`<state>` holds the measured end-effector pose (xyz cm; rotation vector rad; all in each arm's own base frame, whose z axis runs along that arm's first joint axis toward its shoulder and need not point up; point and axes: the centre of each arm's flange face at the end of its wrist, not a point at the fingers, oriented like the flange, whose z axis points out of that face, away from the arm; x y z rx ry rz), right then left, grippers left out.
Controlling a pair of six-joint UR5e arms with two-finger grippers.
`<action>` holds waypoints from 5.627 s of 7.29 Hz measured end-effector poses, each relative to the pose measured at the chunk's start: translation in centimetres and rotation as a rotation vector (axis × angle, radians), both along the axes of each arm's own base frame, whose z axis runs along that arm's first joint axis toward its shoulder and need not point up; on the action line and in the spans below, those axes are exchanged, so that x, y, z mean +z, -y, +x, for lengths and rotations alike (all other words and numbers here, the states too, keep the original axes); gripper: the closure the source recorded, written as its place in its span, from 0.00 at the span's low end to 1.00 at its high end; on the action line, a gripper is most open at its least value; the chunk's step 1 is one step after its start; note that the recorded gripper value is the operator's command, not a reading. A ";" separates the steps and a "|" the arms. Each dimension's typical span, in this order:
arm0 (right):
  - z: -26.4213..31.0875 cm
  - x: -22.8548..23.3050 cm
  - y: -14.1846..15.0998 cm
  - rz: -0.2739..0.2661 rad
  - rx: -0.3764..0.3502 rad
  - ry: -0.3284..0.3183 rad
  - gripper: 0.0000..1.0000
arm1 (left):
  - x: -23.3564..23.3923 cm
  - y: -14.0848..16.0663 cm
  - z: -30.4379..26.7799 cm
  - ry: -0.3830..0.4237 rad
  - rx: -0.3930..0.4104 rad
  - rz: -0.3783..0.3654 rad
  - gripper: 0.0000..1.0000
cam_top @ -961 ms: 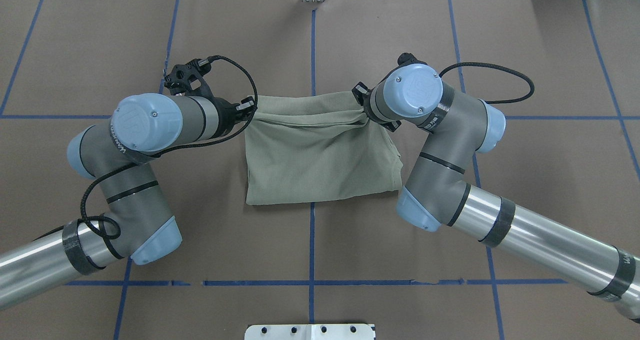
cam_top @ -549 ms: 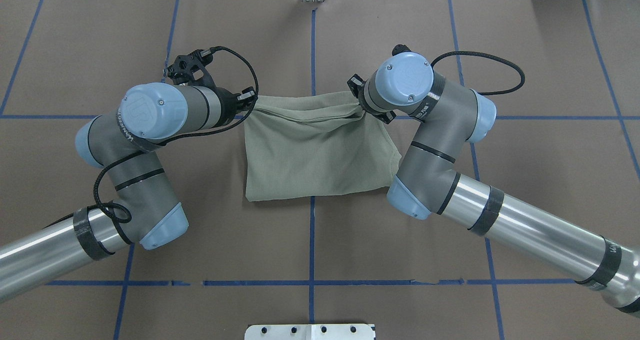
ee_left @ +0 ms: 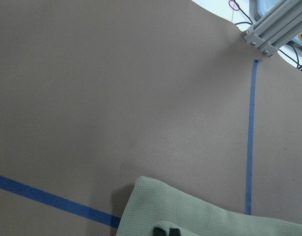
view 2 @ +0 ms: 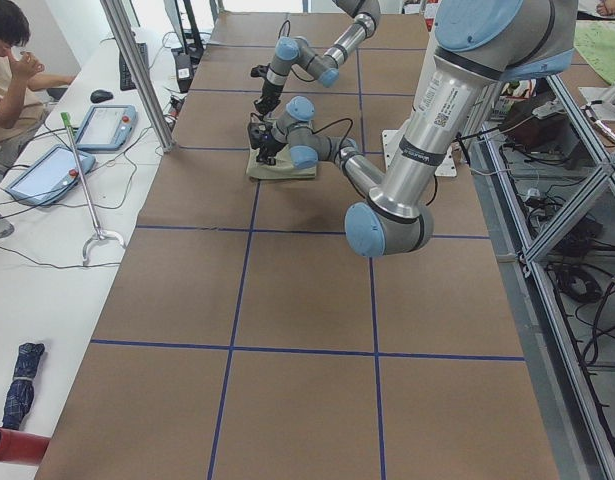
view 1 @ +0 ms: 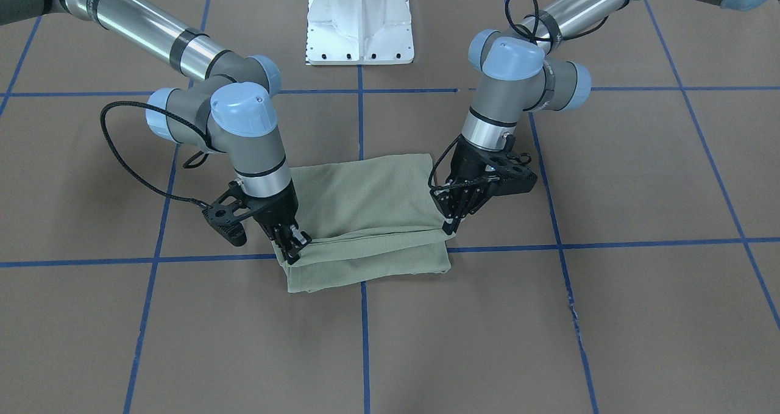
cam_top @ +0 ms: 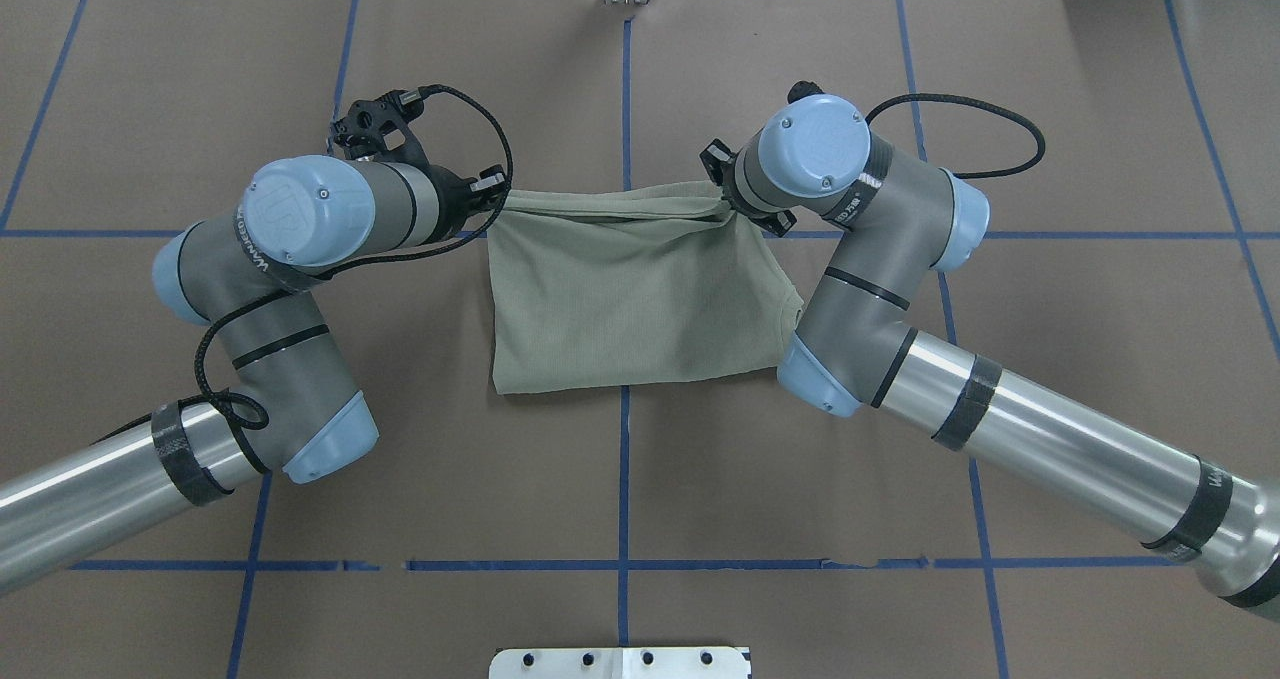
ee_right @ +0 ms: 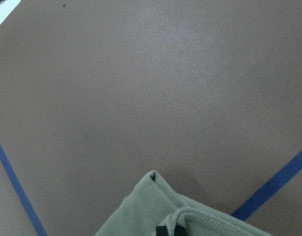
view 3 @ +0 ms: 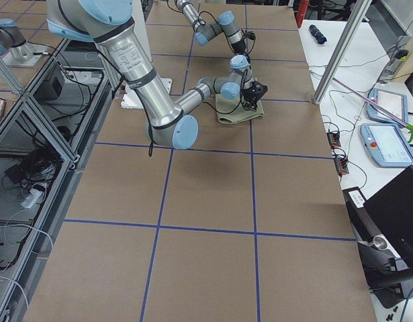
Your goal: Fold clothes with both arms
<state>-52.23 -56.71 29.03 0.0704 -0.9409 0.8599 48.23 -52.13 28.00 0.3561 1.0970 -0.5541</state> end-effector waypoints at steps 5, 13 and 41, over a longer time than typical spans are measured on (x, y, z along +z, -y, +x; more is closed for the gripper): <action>10.5 4.9 8.5 0.117 -0.164 -0.120 0.00 | 1.6 6.1 -4.5 0.093 -0.011 0.091 0.52; 32.8 17.1 5.1 0.317 -0.500 -0.164 0.00 | 12.3 12.2 -31.9 0.304 0.359 0.336 0.52; 51.2 31.2 -2.7 0.219 -0.785 -0.224 0.00 | 29.4 3.6 -51.5 0.485 0.650 0.178 0.00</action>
